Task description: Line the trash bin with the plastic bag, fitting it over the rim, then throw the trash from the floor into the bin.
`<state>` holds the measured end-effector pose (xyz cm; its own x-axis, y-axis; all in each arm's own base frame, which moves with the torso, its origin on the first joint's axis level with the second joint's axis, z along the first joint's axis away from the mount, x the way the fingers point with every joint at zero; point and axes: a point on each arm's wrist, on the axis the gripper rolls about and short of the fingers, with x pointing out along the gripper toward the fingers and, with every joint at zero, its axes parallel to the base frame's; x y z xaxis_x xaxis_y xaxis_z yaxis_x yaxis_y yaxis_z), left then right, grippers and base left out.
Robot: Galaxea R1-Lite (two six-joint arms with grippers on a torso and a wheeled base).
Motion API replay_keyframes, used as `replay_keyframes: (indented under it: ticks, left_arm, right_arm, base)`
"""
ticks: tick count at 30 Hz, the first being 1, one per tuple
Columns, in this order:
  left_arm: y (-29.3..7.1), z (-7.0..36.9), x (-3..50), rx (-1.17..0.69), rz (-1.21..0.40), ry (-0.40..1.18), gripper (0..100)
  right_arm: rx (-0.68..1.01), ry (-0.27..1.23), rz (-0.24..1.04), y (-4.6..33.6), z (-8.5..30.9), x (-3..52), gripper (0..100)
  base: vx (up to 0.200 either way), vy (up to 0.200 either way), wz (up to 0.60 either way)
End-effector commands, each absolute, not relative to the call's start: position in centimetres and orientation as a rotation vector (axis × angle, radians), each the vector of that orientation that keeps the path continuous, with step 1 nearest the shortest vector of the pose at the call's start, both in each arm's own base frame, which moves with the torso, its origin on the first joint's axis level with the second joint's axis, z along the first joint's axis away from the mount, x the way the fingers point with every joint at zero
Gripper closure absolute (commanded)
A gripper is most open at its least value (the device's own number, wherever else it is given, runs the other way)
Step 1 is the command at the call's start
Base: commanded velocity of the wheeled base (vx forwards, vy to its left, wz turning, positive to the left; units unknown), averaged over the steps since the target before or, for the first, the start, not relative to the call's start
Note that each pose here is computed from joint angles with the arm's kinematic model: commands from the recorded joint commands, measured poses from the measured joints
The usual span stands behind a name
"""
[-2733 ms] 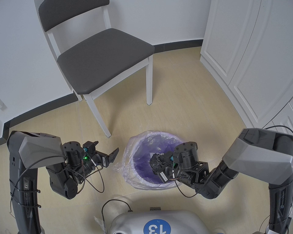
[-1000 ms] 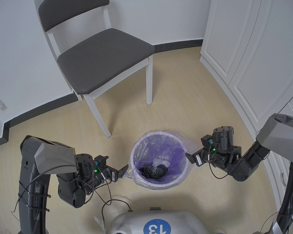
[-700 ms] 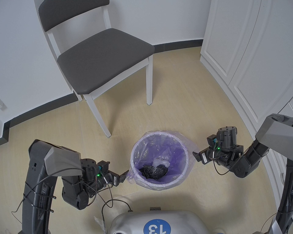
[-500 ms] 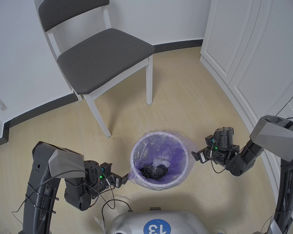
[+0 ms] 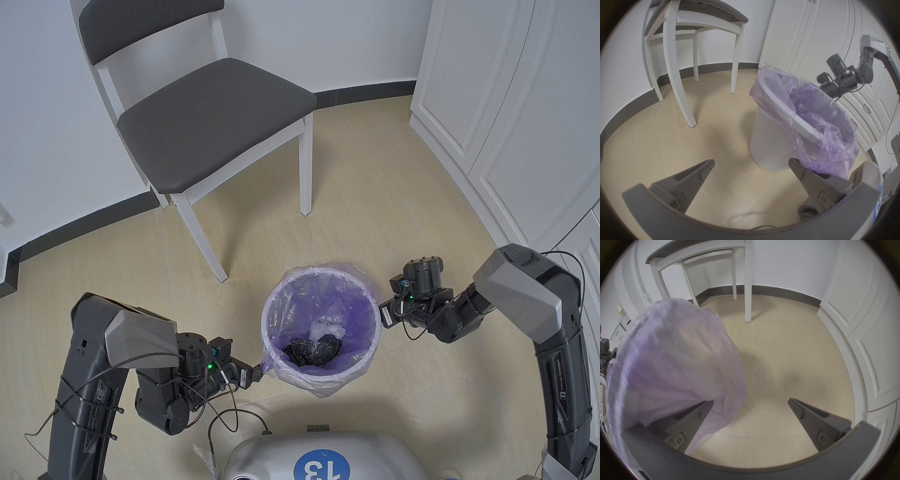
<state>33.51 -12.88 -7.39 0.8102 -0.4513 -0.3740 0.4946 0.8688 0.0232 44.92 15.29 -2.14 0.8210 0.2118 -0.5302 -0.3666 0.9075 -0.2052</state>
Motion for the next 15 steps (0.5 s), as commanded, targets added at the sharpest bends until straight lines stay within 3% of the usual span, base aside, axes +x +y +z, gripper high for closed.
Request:
replay_keyframes:
  ticks: [1,3,12,15]
  left_arm:
    - [-12.9,-7.1,33.5,0.119,-0.505,0.35,0]
    - [-12.8,-7.0,33.6,0.119,-0.503,0.348,0]
    - [-10.0,-2.9,31.2,0.115,-0.427,0.354,0]
    - [-9.6,-2.0,30.7,0.112,-0.418,0.346,0]
  right_arm:
    - [-0.317,0.585,0.324,15.4,-5.0,44.9,0]
    - [-0.314,0.584,0.319,15.1,-4.7,44.8,0]
    - [-0.263,0.474,0.226,8.8,7.9,37.9,0]
    - [-0.257,0.463,0.218,8.3,8.7,37.0,0]
  base:
    - [0.0,0.0,0.0]
    - [0.0,0.0,0.0]
    - [0.0,0.0,0.0]
    - [0.0,0.0,0.0]
